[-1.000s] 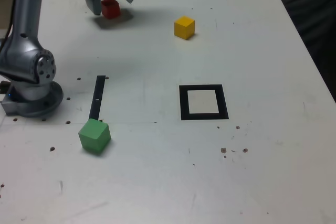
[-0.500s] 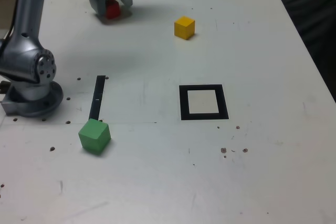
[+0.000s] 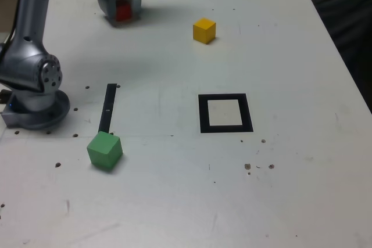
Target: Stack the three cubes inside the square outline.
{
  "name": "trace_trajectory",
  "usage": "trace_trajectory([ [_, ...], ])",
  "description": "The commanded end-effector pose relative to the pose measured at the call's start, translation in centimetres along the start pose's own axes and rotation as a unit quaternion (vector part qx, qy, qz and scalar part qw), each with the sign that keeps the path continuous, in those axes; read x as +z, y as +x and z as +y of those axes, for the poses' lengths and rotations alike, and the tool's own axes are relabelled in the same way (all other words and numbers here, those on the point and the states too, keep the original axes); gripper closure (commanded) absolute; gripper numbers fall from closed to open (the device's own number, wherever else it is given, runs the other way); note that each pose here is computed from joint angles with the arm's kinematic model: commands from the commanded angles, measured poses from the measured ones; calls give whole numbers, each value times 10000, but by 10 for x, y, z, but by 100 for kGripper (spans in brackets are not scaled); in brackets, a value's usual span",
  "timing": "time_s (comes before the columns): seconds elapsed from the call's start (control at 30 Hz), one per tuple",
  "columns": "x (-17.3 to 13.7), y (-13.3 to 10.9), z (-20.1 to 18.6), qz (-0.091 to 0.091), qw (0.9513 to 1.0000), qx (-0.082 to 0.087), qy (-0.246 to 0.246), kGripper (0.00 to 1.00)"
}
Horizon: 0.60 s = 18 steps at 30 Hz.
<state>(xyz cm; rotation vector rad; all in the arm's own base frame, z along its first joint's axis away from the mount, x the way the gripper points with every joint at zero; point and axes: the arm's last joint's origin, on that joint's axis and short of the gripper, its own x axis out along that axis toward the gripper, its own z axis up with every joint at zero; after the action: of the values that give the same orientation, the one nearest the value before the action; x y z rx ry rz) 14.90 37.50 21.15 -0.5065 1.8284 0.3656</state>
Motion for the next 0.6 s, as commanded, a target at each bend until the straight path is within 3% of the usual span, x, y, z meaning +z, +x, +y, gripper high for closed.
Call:
trace_trajectory([
  [0.0, 1, 1, -1, 17, 10000, -13, 27, 65],
  [0.37, 2, -4, -4, -44, 10000, 43, 65, 65],
  [0.57, -5, -20, -26, -125, 9993, 203, 274, 65],
])
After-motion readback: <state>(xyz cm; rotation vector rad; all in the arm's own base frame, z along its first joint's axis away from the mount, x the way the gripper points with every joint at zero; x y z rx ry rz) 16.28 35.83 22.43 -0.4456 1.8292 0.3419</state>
